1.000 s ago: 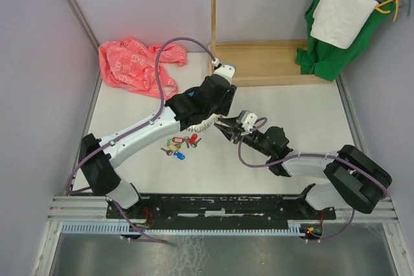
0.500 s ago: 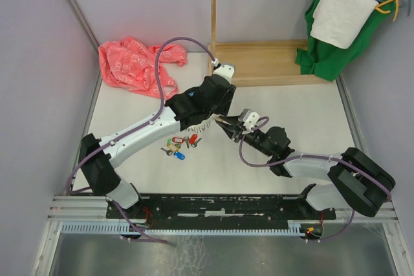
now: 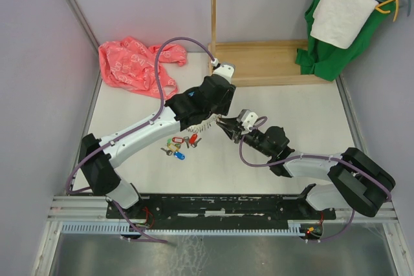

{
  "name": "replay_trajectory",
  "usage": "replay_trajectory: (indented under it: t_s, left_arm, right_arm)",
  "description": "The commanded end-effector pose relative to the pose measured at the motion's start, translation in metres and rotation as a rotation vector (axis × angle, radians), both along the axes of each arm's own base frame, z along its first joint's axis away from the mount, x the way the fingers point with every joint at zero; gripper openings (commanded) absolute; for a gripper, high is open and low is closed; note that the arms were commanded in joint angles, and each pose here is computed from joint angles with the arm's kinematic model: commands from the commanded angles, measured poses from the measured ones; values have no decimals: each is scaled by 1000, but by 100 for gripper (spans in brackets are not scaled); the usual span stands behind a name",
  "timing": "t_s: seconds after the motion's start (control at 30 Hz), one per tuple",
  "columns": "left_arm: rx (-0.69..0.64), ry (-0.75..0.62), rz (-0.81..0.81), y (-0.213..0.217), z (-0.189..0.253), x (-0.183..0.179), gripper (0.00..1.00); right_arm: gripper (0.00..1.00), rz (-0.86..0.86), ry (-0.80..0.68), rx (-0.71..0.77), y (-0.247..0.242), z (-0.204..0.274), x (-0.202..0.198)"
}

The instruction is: Put the keys on the keyring

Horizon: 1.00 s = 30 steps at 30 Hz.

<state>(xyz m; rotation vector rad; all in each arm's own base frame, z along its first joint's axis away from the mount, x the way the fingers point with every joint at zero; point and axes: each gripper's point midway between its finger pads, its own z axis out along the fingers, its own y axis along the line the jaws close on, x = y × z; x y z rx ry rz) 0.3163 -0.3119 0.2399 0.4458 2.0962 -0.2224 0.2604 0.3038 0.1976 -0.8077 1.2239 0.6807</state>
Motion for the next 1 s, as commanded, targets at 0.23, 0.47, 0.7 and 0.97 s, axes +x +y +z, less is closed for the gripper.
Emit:
replay_trajectory:
  t_s: [0.23,0.47,0.7,0.97]
  left_arm:
    - [-116,-71,50,-8,40,10,18]
    - [-115,-54,64,-10,35,11,18]
    - [-120,-56,87,-8,34,13,18]
    - [-128,-63,109,-5,37,14,17]
  right_arm:
    - [26,28,-41,51,9,23,0]
    - [25,33,-42,60,10,24,1]
    - [28,16,-24,69,7,19,0]
    - [29,-6,16,74,-2,3,-5]
